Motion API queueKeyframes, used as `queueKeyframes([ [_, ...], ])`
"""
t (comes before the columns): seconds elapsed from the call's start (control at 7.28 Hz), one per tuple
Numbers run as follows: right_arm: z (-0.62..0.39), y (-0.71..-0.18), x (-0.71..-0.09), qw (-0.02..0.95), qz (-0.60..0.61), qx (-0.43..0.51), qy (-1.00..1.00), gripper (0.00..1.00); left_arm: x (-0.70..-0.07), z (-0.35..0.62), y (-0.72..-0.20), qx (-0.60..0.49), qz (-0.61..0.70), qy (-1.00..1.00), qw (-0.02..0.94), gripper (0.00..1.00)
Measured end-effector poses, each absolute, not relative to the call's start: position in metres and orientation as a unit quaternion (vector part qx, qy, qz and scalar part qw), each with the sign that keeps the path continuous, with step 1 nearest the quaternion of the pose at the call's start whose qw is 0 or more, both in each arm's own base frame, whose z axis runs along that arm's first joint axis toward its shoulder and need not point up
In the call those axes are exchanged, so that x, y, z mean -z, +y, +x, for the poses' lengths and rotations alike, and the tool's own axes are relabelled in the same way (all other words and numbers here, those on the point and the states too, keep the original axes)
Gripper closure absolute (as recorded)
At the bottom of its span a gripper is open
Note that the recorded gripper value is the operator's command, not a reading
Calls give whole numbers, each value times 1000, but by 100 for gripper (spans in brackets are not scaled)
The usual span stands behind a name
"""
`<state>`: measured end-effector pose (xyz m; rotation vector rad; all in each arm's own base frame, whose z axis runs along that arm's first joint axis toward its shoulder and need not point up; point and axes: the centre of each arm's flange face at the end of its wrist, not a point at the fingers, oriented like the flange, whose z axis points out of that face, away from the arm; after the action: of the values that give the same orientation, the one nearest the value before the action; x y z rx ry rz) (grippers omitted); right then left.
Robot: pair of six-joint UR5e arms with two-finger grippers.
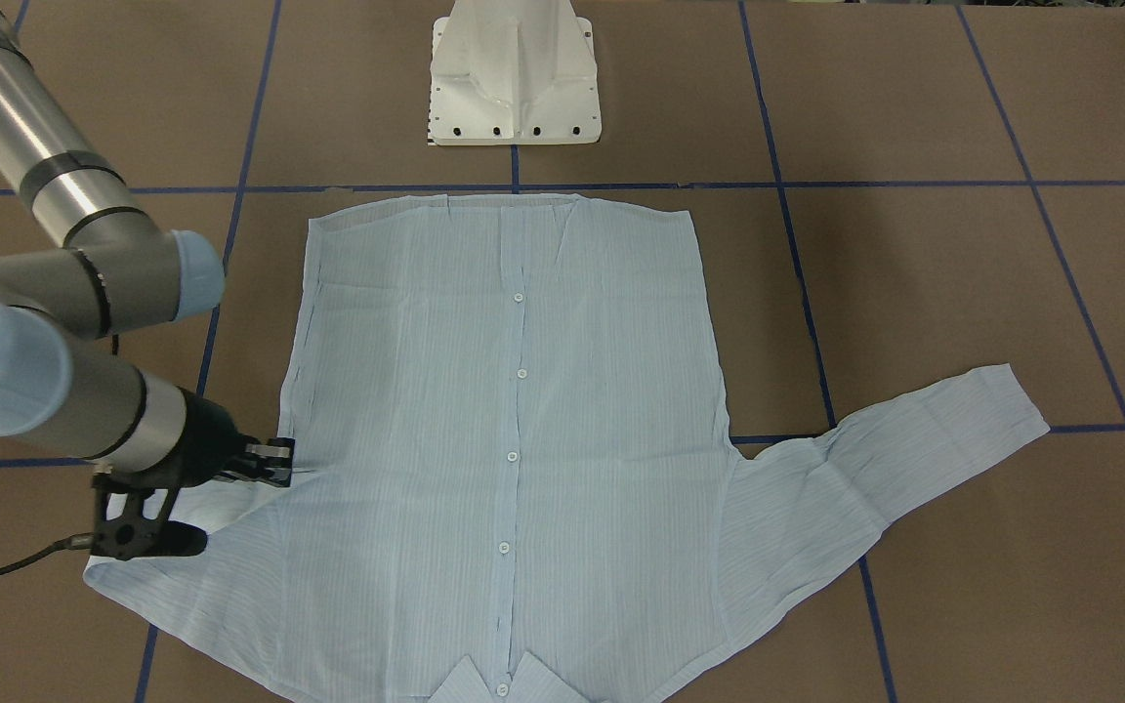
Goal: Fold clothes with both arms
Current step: 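Grasp the sleeve cuff with the right gripper and carry it across the shirt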
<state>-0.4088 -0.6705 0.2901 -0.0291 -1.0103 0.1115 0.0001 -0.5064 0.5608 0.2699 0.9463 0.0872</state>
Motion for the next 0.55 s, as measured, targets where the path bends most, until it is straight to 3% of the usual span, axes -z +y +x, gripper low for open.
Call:
queueKeyframes([
  [0.55, -543, -673, -148, 867, 20, -118, -483, 100, -552, -2, -500, -44, 140, 455, 878, 0],
])
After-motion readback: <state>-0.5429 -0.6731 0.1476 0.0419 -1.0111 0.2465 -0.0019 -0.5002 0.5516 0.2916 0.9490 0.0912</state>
